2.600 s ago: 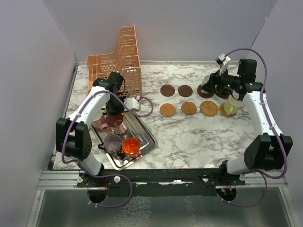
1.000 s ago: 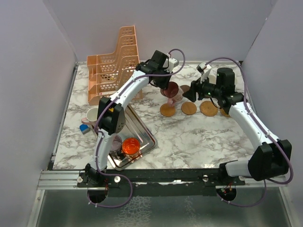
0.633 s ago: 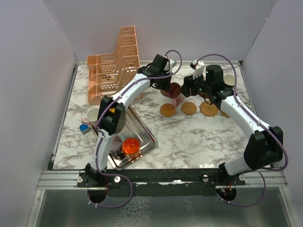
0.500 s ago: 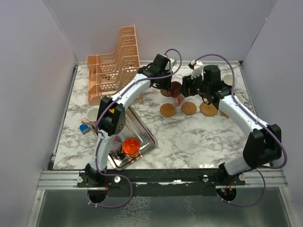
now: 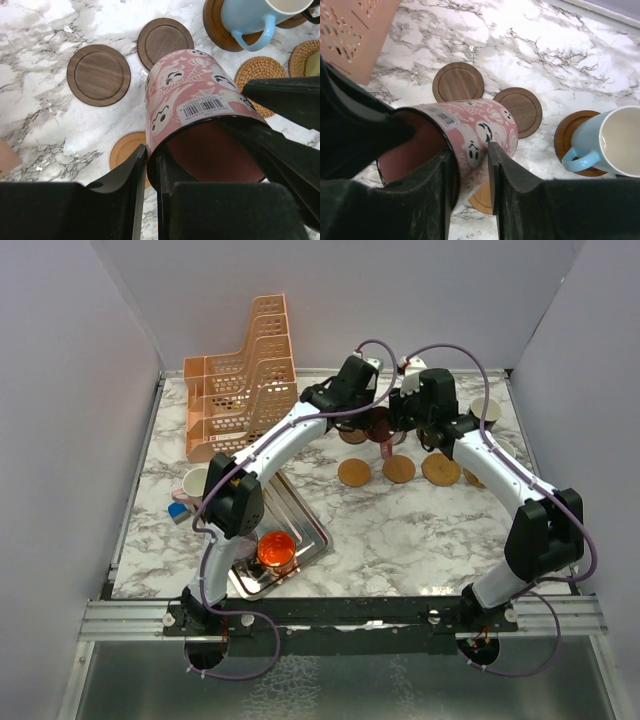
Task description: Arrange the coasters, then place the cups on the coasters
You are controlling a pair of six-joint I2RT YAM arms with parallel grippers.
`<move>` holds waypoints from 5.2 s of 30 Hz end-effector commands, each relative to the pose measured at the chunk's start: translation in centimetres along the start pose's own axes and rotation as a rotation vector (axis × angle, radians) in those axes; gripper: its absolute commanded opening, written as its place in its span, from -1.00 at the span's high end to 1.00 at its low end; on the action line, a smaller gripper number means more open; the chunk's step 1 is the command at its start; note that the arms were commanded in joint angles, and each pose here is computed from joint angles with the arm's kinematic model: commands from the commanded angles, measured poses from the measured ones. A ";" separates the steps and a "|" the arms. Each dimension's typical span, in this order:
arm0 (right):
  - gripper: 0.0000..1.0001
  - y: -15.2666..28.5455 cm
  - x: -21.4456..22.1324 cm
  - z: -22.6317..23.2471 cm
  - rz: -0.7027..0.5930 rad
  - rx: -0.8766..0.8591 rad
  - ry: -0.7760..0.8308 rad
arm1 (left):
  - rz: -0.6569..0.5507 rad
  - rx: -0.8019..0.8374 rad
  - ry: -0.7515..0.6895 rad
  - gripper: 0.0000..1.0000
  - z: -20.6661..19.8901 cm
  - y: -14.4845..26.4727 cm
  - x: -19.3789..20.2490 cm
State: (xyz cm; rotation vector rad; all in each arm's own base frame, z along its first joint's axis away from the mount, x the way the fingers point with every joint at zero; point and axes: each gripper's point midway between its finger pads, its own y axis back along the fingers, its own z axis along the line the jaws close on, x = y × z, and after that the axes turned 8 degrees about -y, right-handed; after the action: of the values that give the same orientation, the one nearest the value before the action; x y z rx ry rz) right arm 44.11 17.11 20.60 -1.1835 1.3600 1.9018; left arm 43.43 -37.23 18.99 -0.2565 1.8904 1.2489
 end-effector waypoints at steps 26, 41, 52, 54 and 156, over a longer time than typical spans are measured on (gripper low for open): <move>0.99 3.0 -0.4 -5.8 -0.017 0.225 0.019 | -0.309 0.256 -0.148 0.12 -6.2 10.5 -8.0; 0.98 9.8 2.6 -8.9 0.012 0.308 -0.145 | -0.335 0.295 -0.291 -0.24 -5.7 12.8 -7.2; 0.99 11.1 3.9 -12.4 0.030 0.475 -0.369 | -0.329 0.241 -0.294 -0.24 -4.7 12.1 -7.0; 0.99 10.6 4.3 -12.5 0.048 0.469 -0.365 | -0.328 0.242 -0.293 -0.24 -4.7 12.0 -7.0; 0.53 6.3 8.8 -19.1 0.222 0.600 -0.501 | -0.310 0.313 -0.294 -0.94 -4.6 12.9 -5.9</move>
State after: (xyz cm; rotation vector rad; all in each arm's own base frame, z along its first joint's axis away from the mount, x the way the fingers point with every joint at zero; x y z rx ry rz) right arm 39.49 -3.82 11.82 -0.1639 1.7281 1.6031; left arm 38.17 -36.73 30.13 -0.1474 1.6987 0.7904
